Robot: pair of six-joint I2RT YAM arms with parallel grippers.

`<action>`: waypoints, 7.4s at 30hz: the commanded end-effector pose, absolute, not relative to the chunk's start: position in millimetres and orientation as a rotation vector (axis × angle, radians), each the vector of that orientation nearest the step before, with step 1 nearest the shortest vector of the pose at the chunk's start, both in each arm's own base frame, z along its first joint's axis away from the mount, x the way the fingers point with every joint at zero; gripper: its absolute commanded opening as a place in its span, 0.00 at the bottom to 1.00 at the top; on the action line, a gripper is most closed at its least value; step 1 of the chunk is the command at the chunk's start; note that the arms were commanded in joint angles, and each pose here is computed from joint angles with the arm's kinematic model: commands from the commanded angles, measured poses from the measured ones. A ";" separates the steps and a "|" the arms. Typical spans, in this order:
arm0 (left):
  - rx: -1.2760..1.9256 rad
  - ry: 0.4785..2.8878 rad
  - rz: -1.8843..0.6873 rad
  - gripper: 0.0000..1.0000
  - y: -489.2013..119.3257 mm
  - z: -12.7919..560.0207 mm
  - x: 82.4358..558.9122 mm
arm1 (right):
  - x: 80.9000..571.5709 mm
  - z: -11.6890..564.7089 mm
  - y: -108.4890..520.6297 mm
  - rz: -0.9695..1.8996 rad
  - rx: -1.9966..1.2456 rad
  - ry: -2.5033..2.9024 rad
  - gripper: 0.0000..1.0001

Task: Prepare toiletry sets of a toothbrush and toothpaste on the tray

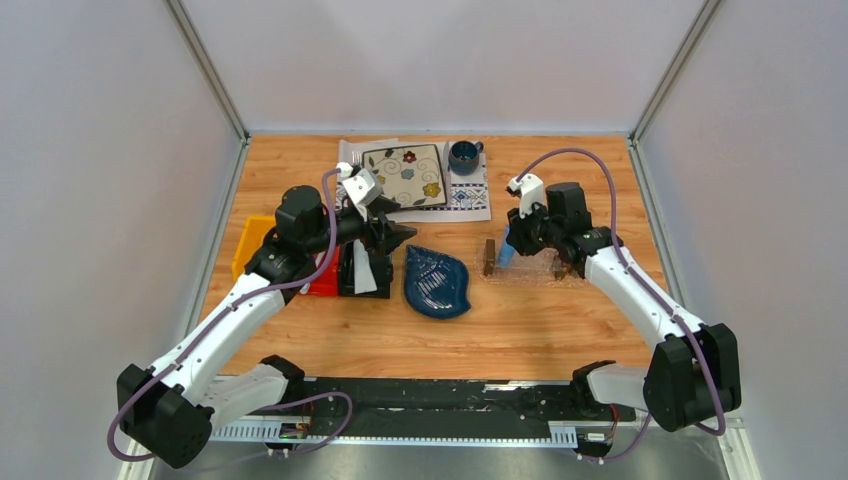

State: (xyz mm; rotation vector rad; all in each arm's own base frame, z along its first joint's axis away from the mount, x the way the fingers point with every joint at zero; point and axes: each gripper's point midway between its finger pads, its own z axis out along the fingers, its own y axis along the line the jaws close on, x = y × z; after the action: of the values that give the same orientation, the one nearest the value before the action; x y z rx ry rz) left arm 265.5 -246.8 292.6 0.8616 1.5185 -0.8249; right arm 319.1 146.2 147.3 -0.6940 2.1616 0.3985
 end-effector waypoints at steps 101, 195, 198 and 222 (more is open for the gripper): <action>0.464 2.620 -0.089 0.68 -138.3 53.0 325.5 | 340.0 243.2 137.9 0.256 -0.631 1.876 0.70; 1.178 1.603 -1.173 0.11 -257.3 306.1 181.5 | 212.2 309.2 331.7 1.168 -1.347 1.680 0.86; 1.184 1.594 -1.174 0.11 -257.4 307.7 180.3 | 211.9 309.5 333.5 1.179 -1.350 1.681 0.82; 1.146 1.621 -1.072 0.53 -253.6 306.0 192.4 | 211.2 303.4 327.8 1.123 -1.357 1.707 0.00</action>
State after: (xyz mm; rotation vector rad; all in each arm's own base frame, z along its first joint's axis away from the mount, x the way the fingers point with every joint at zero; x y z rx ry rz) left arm 187.9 -254.2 283.1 1.1553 1.7000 -1.1322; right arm 207.2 328.8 286.1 -1.3615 1.7791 1.1819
